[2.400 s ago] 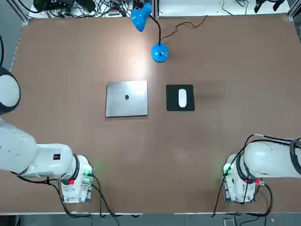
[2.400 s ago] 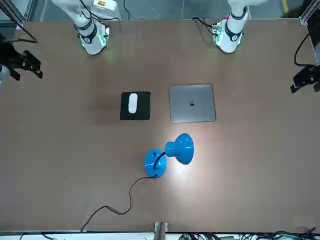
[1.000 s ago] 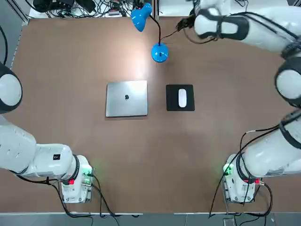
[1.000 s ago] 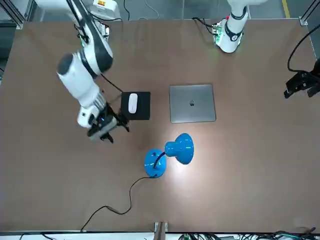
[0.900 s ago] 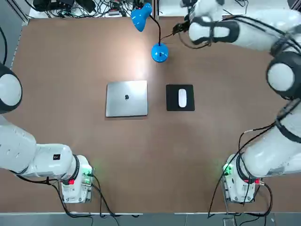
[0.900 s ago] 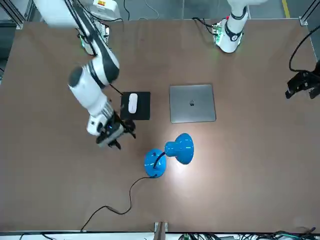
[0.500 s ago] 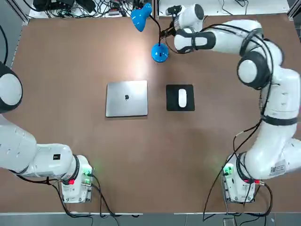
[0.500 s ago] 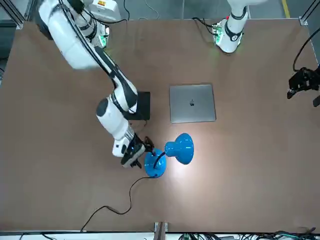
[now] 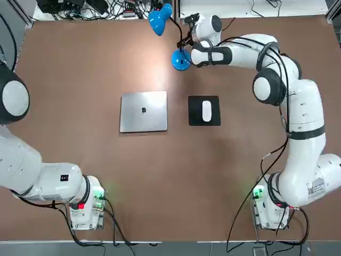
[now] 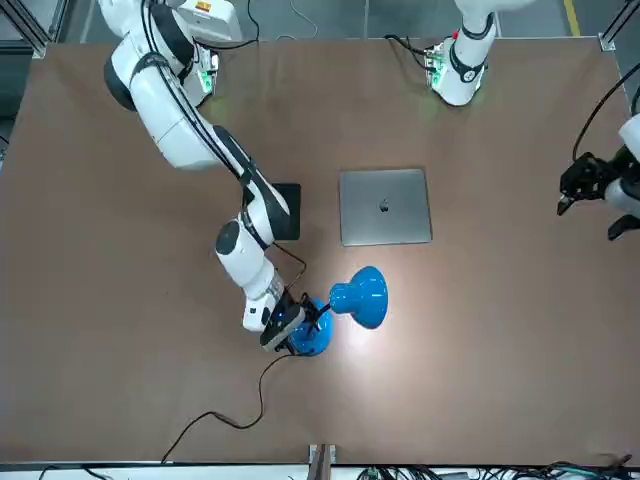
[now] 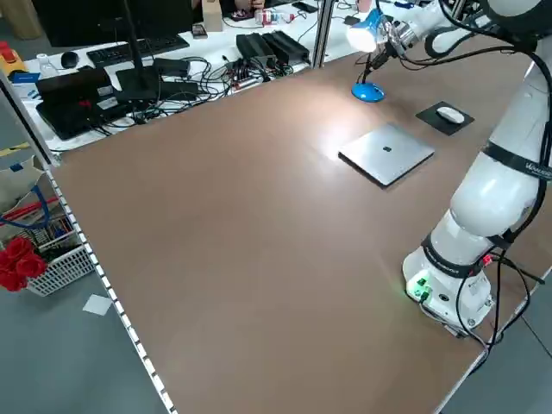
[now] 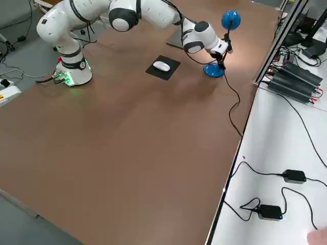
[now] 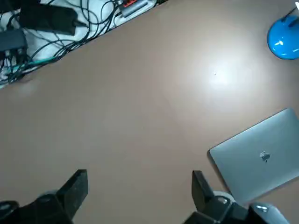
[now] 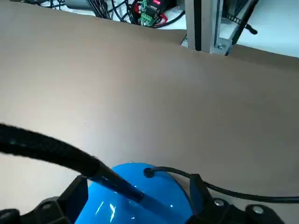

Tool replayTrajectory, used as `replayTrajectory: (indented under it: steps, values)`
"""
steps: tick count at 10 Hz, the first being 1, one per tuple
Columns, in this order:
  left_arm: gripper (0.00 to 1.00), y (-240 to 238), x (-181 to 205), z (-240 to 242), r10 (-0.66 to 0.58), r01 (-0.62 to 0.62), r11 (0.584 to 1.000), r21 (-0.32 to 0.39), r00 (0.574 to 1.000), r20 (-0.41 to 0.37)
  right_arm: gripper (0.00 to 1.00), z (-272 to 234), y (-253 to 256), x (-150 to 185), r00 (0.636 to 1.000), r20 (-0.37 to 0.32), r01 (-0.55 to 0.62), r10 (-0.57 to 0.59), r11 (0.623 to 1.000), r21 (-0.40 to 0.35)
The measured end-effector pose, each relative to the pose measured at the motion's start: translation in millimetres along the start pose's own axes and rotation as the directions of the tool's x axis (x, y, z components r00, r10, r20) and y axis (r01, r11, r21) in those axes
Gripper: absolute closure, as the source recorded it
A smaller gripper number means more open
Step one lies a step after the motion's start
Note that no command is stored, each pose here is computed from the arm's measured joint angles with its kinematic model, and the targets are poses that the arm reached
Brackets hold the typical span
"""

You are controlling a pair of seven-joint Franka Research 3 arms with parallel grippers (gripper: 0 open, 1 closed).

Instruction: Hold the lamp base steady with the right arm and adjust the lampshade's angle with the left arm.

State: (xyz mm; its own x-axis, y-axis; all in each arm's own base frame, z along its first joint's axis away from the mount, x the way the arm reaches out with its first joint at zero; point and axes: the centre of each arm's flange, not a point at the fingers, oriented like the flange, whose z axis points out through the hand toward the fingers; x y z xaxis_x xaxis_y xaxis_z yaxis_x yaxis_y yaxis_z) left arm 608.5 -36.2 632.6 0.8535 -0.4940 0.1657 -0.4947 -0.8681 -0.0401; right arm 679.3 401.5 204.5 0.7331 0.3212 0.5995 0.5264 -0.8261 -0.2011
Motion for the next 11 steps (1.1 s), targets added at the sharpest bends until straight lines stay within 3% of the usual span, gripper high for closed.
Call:
replayTrajectory:
  steps: [2,5,9,11]
  values:
    - [0.02,8,15,17,0.135,-0.135,0.991,-0.004,0.991,-0.014,0.14,10,-4,-6,1.0,-0.004,0.017,-0.017,1.0,-0.008]
    - [0.02,34,45,36,0.273,-0.273,0.962,0.012,0.959,-0.079,0.41,13,-9,-7,1.0,-0.003,0.028,-0.028,1.0,-0.008]
    - [0.02,75,64,39,0.361,-0.364,0.931,-0.004,0.926,-0.106,0.45,21,-11,-15,0.999,0.01,0.032,-0.032,0.999,-0.009]
    - [0.02,96,77,50,0.394,-0.399,0.916,-0.027,0.912,-0.116,0.53,22,-9,-16,0.999,0.004,0.032,-0.032,0.999,-0.012]
